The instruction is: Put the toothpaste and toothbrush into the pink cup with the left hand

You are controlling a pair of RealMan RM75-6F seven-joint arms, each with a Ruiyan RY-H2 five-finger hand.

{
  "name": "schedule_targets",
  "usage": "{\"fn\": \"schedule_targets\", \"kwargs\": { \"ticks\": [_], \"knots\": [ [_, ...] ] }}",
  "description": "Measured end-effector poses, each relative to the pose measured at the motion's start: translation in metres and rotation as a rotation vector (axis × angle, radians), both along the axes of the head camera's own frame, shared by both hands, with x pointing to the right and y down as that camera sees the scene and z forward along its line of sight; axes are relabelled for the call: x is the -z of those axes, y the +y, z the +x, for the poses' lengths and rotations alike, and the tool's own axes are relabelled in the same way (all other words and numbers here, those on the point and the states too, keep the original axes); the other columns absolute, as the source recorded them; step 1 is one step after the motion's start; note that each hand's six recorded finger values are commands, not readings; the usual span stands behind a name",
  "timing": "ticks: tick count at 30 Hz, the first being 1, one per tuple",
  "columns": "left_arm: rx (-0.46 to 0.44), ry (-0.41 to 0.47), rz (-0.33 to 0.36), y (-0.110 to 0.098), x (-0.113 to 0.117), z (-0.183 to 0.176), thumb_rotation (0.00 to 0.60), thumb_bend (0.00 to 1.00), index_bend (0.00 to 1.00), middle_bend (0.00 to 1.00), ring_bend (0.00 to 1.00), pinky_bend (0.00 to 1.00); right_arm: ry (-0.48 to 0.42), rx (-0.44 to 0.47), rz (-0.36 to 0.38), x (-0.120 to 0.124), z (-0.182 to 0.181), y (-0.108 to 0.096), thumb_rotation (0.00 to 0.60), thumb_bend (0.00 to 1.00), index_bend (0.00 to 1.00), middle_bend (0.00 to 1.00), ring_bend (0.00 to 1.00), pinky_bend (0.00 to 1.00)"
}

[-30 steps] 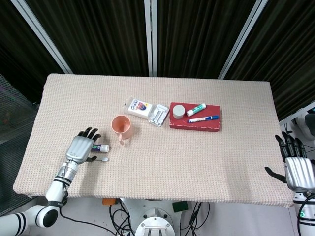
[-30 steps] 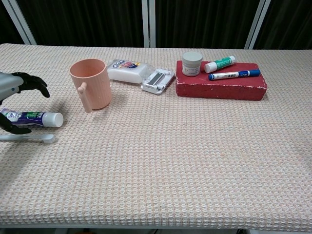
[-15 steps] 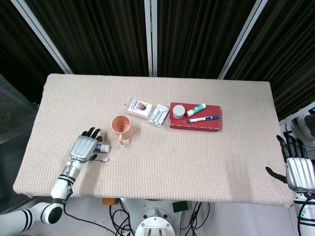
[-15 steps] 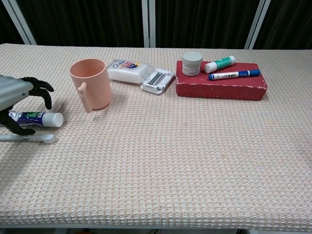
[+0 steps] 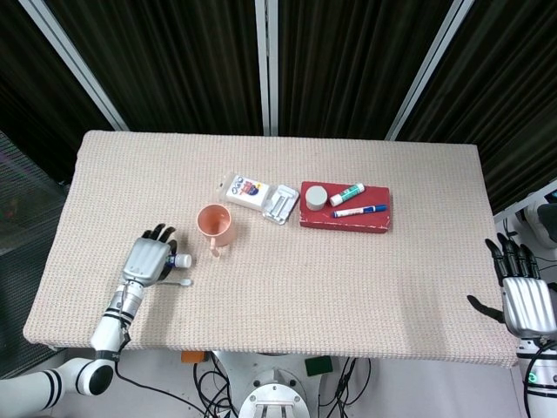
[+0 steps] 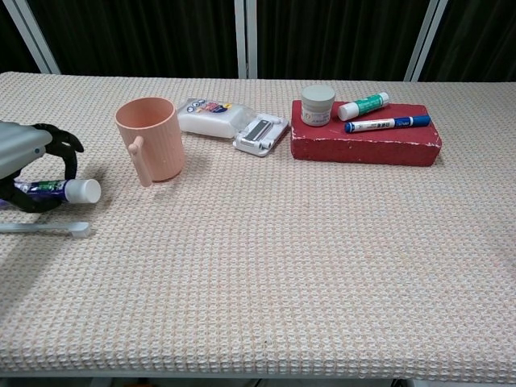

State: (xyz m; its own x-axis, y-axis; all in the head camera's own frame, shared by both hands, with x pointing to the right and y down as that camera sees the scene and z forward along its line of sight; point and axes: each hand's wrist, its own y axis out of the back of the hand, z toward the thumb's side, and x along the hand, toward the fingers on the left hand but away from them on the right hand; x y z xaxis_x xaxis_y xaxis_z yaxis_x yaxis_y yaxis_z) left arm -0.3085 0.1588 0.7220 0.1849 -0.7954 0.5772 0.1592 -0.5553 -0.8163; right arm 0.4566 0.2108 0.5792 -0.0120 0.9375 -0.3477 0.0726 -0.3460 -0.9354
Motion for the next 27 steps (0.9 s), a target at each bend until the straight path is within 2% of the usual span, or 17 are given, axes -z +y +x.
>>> {"fn": "schedule_targets", "kwargs": {
  "ticks": [5,8,12,15,22,27],
  "knots": [
    [0.040,0.046,0.058,-0.005,0.010,-0.004,0.600,0.35,0.62,0.57,0.40,0.48,0.003,-0.005,-0.003,0.000,0.001,0.001,0.600,0.25,0.00,0.00,0.00,0.00],
    [0.079,0.098,0.091,-0.008,0.017,-0.008,0.600,0.35,0.63,0.64,0.44,0.49,0.001,-0.009,-0.001,0.000,0.002,0.001,0.600,0.25,0.00,0.00,0.00,0.00],
    [0.145,0.186,0.124,-0.013,0.028,-0.017,0.600,0.35,0.63,0.64,0.44,0.49,-0.005,-0.011,0.001,0.001,0.002,0.001,0.600,0.25,0.00,0.00,0.00,0.00],
    [0.215,0.283,0.147,-0.018,0.037,-0.025,0.600,0.35,0.63,0.64,0.44,0.49,-0.014,-0.014,-0.002,0.000,0.003,0.001,0.600,0.25,0.00,0.00,0.00,0.00],
    [0.410,0.617,0.218,-0.038,0.073,-0.042,0.600,0.35,0.65,0.66,0.44,0.49,-0.023,-0.014,0.008,0.003,0.002,0.000,0.600,0.25,0.00,0.00,0.00,0.00],
    [0.487,0.845,0.289,-0.062,0.107,-0.039,0.600,0.35,0.66,0.67,0.42,0.49,-0.026,-0.019,0.023,0.006,0.003,-0.003,0.600,0.25,0.00,0.00,0.00,0.00]
  ]
}}
